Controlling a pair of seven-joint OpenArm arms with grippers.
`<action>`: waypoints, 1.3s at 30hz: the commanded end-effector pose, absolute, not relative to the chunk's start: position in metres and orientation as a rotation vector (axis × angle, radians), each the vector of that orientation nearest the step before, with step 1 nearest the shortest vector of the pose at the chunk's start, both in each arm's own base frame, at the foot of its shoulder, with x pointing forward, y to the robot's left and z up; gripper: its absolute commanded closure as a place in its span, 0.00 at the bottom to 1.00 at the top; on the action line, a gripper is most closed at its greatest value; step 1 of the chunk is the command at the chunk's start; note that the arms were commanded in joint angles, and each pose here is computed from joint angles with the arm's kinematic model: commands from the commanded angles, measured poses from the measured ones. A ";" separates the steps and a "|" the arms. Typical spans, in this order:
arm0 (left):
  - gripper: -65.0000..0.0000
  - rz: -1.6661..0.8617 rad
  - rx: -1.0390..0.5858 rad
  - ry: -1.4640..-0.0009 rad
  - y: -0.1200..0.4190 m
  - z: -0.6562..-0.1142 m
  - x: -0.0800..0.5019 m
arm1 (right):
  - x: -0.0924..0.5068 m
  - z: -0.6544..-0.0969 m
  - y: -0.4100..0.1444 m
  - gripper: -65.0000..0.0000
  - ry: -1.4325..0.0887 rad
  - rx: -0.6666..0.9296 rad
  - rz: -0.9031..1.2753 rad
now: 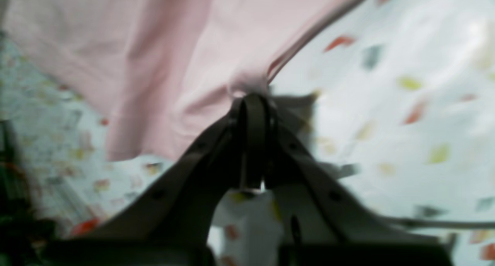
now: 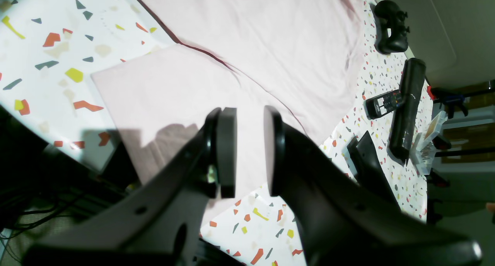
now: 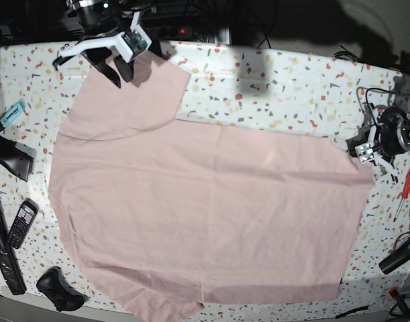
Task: Fold the T-shirt properly
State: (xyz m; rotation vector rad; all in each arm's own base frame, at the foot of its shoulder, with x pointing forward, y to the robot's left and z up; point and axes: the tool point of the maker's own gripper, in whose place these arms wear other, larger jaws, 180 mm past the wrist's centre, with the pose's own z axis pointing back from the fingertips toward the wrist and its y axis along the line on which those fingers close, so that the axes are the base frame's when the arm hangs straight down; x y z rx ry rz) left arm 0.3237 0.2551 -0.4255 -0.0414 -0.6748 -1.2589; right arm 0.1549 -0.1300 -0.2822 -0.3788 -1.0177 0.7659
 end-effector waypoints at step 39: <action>1.00 -1.131 0.167 -0.523 0.314 -0.409 0.314 | 0.154 -0.320 -0.167 0.68 -0.826 -0.391 1.037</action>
